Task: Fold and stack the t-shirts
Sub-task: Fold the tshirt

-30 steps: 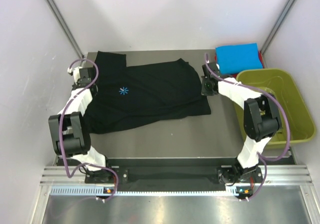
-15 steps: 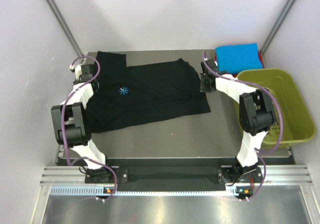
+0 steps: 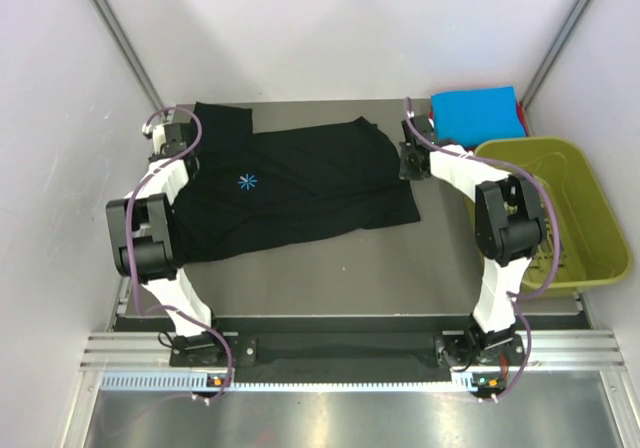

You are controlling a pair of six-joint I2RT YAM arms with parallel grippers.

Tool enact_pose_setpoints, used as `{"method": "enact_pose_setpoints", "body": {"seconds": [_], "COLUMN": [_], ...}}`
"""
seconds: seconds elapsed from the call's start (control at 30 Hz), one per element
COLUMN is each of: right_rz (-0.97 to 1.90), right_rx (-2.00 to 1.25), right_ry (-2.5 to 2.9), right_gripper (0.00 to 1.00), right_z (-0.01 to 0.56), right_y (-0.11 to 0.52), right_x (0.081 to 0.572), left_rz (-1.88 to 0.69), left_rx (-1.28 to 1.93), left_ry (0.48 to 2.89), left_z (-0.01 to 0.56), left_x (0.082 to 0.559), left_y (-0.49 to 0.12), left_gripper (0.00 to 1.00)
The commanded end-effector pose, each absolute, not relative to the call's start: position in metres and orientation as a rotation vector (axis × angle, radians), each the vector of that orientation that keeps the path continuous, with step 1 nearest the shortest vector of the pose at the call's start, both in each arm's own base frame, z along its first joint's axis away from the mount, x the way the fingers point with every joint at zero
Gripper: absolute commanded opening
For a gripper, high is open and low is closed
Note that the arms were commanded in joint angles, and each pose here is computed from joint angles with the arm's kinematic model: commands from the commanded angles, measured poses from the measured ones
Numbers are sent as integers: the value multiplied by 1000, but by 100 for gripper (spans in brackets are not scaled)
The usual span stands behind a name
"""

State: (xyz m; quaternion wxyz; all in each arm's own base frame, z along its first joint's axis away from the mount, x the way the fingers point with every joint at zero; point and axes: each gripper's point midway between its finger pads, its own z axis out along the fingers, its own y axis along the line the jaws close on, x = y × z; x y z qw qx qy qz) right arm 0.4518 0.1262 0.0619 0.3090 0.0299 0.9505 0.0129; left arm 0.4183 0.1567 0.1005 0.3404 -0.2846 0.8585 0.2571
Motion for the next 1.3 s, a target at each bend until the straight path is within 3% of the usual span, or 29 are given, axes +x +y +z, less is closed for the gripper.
{"method": "enact_pose_setpoints", "body": {"seconds": [0.0,0.4,0.5,0.57,0.6,0.63,0.77,0.93,1.07,1.27], "right_rz": [36,53,44,38,34,33,80,184,181,95], "right_rx": [86,54,65,69,88,99,129,239,282,405], "right_ry": [2450,2450,2442,2440,2436,2435,2436,2504,2501,2514], "right_gripper": [0,1,6,15,19,27,35,34,34,41], "right_z": [74,73,77,83,88,96,117,103,100,87], "right_y": [125,129,127,128,127,126,128,138,145,139], "right_x": [474,479,482,484,484,482,461,406,385,366], "left_rz": [675,636,604,598,592,579,569,530,303,110], "left_rx": [-747,-685,-660,-664,-663,-658,-684,-594,-576,-787], "left_ry": [2142,2178,2185,2187,2197,2211,2213,2261,2273,2272], "left_z": [121,112,113,115,115,115,135,162,159,144], "left_x": [441,469,477,478,479,479,474,450,424,365], "left_y": [166,164,161,161,160,157,152,104,72,81], "left_gripper": [0,0,0,0,2,16,34,35,36,41]}}
